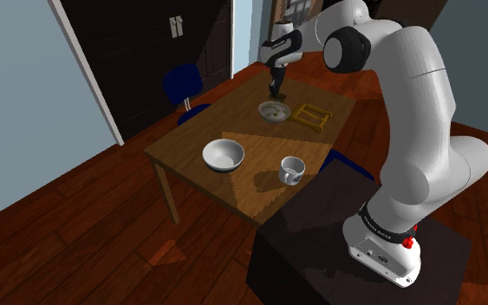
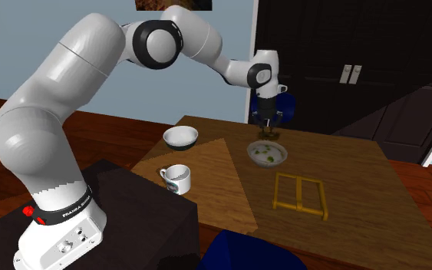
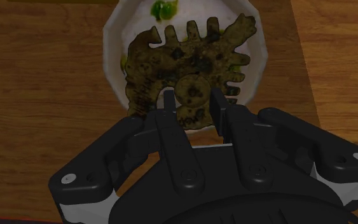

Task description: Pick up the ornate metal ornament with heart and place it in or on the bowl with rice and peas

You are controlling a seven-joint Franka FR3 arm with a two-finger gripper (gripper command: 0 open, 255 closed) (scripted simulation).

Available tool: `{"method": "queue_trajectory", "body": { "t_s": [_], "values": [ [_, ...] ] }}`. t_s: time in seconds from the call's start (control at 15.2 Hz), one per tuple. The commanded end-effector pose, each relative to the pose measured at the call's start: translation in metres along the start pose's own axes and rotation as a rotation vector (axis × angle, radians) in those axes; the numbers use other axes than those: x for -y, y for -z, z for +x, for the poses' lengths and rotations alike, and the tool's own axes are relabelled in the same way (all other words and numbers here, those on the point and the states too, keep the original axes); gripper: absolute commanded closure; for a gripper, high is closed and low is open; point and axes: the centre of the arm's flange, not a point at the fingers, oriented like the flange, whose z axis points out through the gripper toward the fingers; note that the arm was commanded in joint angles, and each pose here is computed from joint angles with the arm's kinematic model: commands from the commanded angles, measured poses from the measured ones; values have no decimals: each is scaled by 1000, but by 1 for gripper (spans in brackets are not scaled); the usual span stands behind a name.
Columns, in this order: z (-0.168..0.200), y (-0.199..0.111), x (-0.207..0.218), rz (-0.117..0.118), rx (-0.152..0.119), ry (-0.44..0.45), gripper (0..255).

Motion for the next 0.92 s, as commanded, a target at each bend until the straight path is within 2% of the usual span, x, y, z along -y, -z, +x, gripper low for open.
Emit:
{"method": "queue_trajectory", "body": {
  "t_s": [0.0,0.86],
  "values": [
    [1,-10,1,0,0,0,255],
    [2,-72,9,0,0,0,255]
  ]
}}
